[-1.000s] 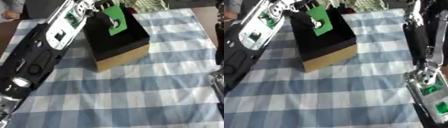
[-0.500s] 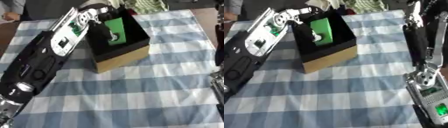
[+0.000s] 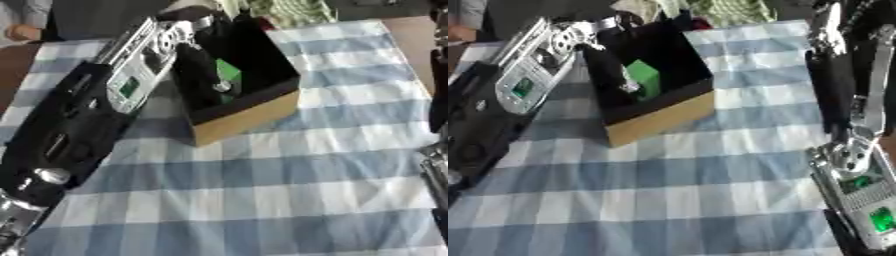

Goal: Pick up objects on the table and place them in the box.

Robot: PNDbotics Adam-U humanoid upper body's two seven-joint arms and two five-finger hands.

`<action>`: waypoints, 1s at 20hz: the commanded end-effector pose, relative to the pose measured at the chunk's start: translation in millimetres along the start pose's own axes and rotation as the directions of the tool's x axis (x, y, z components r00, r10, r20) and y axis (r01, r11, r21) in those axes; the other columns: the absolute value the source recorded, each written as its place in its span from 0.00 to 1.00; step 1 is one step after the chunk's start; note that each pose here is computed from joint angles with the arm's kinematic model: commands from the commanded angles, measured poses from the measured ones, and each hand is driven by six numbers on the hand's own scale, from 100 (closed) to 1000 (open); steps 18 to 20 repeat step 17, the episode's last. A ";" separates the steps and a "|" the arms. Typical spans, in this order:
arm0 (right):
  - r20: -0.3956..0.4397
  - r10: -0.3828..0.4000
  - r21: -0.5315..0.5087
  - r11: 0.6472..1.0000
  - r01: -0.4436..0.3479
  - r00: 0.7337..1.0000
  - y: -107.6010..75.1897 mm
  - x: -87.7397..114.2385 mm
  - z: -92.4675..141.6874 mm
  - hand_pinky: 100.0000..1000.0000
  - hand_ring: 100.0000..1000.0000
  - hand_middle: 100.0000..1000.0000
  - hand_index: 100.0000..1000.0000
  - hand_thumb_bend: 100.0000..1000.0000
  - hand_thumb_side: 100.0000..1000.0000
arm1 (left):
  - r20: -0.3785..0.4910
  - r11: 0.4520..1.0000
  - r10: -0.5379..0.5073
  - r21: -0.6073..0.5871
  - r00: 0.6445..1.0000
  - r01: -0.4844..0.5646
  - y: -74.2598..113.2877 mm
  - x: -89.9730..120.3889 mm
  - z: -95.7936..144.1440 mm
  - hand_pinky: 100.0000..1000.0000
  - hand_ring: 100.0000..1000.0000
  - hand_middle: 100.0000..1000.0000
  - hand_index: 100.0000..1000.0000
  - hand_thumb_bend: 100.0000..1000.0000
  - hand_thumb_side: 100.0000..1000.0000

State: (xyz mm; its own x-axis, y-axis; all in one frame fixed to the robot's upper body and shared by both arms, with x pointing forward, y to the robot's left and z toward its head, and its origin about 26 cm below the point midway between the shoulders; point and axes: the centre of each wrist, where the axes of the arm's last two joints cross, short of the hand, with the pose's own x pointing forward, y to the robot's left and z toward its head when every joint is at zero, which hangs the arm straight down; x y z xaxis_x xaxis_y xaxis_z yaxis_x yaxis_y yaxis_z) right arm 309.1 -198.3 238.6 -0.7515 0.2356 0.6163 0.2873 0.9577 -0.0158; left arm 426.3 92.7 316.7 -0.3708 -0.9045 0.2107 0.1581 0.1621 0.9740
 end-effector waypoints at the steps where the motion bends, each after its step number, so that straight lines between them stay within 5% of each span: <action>1: 0.024 -0.007 -0.003 1.000 0.007 1.000 -1.6 5.5 -3.4 0.86 0.78 0.64 0.79 0.00 0.58 | 0.023 0.998 0.015 0.067 1.000 -0.017 15.4 4.8 9.1 0.90 0.85 0.77 0.95 0.57 0.10; 2: 0.024 -0.007 -0.004 1.000 0.007 1.000 -1.7 5.5 -3.4 0.86 0.78 0.64 0.79 0.00 0.58 | 0.031 0.997 0.028 0.077 0.999 -0.030 17.1 5.9 11.3 0.90 0.85 0.77 0.95 0.57 0.10; 5: 0.025 -0.001 -0.005 1.000 0.001 1.000 -3.0 5.2 -3.8 0.86 0.78 0.64 0.79 0.00 0.58 | 0.096 0.980 0.090 0.168 0.991 -0.105 34.4 12.6 32.6 0.88 0.82 0.74 0.93 0.30 0.06; 8: 0.029 0.009 -0.010 1.000 -0.009 1.000 -5.2 4.8 -4.8 0.86 0.78 0.64 0.79 0.00 0.57 | 0.175 0.941 0.165 0.266 0.971 -0.208 51.1 17.2 64.8 0.86 0.79 0.72 0.91 0.16 0.05; 11: 0.039 0.023 -0.019 1.000 -0.022 0.999 -8.7 4.6 -6.9 0.86 0.78 0.64 0.79 0.00 0.57 | 0.254 0.869 0.201 0.399 0.946 -0.292 63.9 15.7 105.1 0.85 0.78 0.70 0.91 0.13 0.06; 12: 0.042 0.027 -0.023 0.999 -0.026 0.999 -9.9 4.6 -7.7 0.86 0.78 0.64 0.79 0.00 0.58 | 0.280 0.838 0.207 0.444 0.937 -0.318 65.5 14.3 118.6 0.85 0.77 0.70 0.91 0.00 0.17; 13: 0.045 0.031 -0.026 0.999 -0.030 0.999 -10.8 4.6 -8.3 0.86 0.78 0.64 0.79 0.00 0.57 | 0.303 0.802 0.214 0.488 0.928 -0.345 65.9 12.5 131.2 0.84 0.76 0.69 0.91 0.12 0.07; 17: 0.052 0.039 -0.035 0.999 -0.037 0.998 -13.4 4.8 -10.4 0.86 0.78 0.64 0.79 0.00 0.56 | 0.399 0.643 0.243 0.616 0.884 -0.455 58.0 0.8 161.7 0.82 0.75 0.68 0.91 0.07 0.12; 20: 0.052 0.039 -0.035 0.999 -0.037 0.998 -13.4 4.8 -10.4 0.86 0.78 0.64 0.79 0.00 0.56 | 0.399 0.643 0.243 0.616 0.884 -0.455 58.0 0.8 161.7 0.82 0.75 0.68 0.91 0.07 0.12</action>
